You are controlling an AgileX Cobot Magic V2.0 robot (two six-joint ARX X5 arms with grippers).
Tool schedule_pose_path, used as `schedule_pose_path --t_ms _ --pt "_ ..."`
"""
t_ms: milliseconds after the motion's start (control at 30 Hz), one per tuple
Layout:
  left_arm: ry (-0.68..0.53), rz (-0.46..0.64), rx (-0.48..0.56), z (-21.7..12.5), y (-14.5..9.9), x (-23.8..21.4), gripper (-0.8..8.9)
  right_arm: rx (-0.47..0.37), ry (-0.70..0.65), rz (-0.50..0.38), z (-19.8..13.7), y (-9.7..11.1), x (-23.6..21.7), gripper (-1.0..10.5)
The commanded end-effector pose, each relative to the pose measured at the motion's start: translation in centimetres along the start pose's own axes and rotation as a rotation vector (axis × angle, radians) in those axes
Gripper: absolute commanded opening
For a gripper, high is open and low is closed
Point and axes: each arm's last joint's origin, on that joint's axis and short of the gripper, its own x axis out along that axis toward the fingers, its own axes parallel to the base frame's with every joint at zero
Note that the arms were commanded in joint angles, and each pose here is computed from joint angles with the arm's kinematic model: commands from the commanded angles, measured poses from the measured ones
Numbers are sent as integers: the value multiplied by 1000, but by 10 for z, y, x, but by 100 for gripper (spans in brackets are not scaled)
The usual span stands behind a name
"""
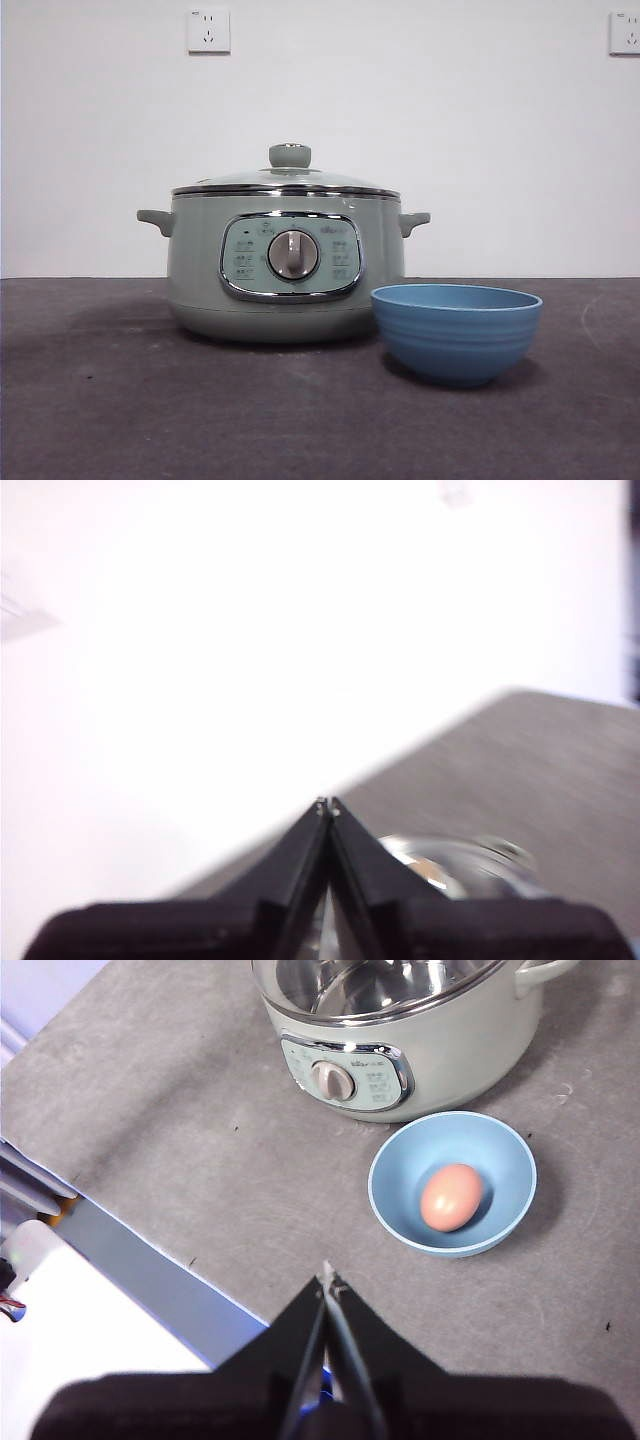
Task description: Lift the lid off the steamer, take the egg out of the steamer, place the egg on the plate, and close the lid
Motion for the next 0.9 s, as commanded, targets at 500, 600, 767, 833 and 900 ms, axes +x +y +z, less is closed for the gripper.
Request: schedule_pose_path --t_ms 500,600,767,833,900 --pt "115 453 -83 -211 -39 -54 -3 7 -6 0 0 0 0 1" --pt "129 464 -114 -233 -45 -57 -4 7 -6 0 0 0 0 1" --pt "156 466 -160 -259 -52 -58 -3 7 -6 0 0 0 0 1" --pt "164 490 -187 -268 -54 -59 -3 7 -6 0 0 0 0 1" --pt "167 505 -211 -274 -55 -59 -3 7 -6 0 0 0 0 1"
